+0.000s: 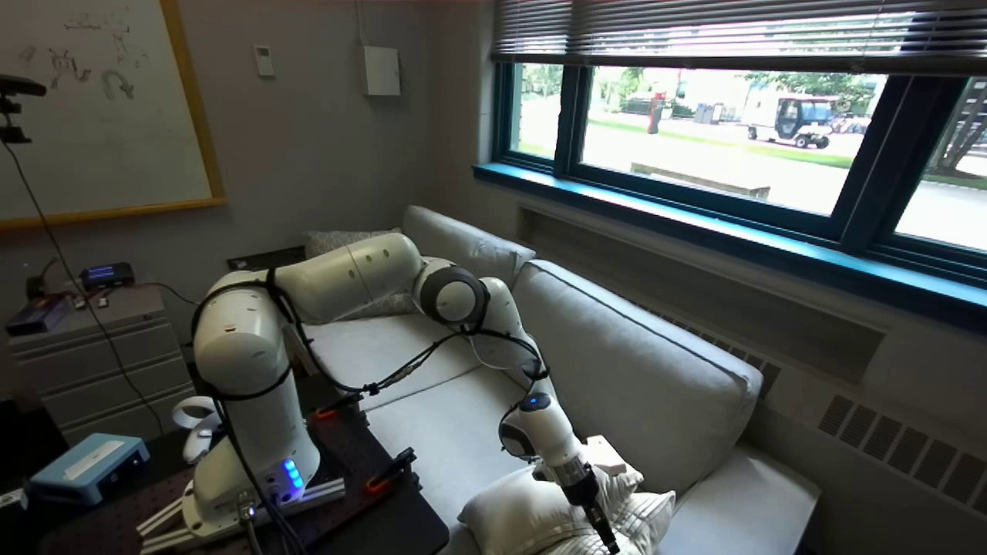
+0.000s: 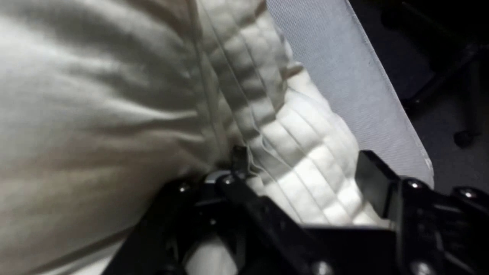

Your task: Arrange the cushions, one in front of the other, against the arm rest

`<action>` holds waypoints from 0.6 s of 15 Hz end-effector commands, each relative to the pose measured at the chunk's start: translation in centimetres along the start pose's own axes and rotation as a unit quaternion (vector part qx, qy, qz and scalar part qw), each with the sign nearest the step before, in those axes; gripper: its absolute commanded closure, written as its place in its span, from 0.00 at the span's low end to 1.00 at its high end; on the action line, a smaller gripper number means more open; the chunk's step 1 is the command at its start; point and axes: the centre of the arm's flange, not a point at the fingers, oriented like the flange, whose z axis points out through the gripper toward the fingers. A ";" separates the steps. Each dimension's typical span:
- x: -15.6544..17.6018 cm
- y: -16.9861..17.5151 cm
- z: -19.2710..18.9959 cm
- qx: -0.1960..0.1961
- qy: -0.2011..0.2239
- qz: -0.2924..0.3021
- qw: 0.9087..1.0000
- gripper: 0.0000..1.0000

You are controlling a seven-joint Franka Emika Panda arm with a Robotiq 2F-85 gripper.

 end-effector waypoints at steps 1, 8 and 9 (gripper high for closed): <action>2.9 -2.7 -0.1 0.009 -0.021 0.019 1.000 0.00; 1.5 -5.7 -2.7 0.029 -0.055 0.057 0.996 0.00; 1.3 -6.3 -3.2 0.031 -0.061 0.066 0.996 0.00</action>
